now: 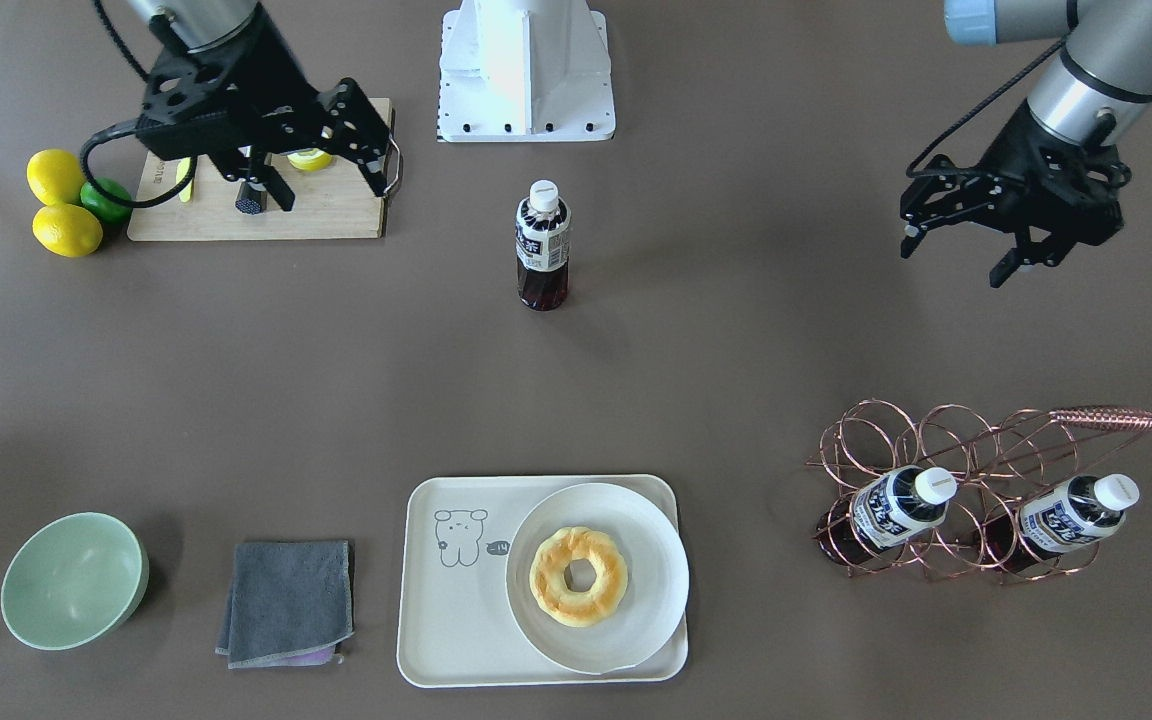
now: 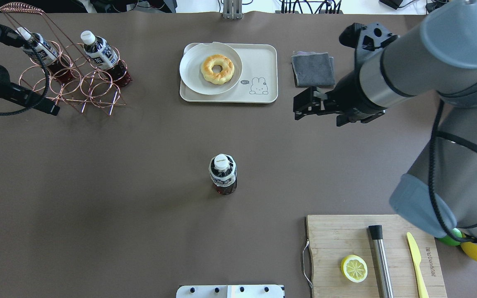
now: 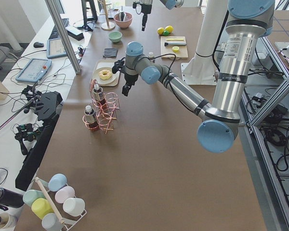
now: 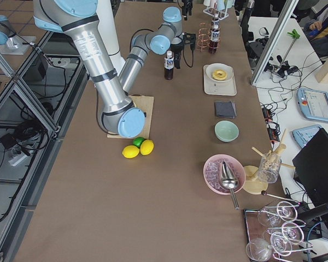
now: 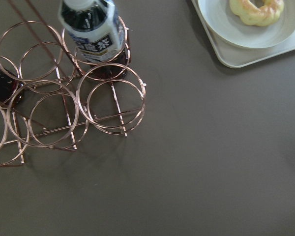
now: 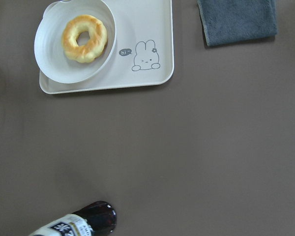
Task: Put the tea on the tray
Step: 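Reach the right gripper down to the standing bottle while the left arm retracts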
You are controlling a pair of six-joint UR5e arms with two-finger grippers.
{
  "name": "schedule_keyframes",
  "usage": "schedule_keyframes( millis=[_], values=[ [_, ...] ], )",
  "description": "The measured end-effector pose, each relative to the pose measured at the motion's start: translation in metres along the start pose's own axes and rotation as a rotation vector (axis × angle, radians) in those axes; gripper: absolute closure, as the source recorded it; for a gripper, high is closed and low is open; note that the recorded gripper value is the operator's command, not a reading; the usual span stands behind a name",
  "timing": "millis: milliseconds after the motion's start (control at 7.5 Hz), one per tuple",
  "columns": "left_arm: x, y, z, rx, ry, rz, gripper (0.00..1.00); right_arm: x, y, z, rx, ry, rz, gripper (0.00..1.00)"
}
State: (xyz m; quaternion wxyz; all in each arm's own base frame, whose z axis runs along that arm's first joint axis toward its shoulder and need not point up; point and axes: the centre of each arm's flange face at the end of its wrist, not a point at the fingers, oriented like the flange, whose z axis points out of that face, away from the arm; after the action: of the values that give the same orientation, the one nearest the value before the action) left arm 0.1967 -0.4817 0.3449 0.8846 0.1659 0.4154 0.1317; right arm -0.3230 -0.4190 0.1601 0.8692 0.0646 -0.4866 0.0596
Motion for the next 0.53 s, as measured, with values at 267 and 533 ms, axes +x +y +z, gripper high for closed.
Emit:
schedule_keyframes(
  millis=[267, 533],
  values=[
    [-0.071, 0.006, -0.002, -0.018, -0.025, 0.017, 0.03, -0.087, 0.032, 0.011, 0.035, 0.042, 0.028, 0.04],
    [-0.121, 0.013, -0.005, -0.030, -0.061, 0.051, 0.03, -0.135, 0.048, 0.029, 0.045, 0.059, 0.051, 0.10]
  ],
)
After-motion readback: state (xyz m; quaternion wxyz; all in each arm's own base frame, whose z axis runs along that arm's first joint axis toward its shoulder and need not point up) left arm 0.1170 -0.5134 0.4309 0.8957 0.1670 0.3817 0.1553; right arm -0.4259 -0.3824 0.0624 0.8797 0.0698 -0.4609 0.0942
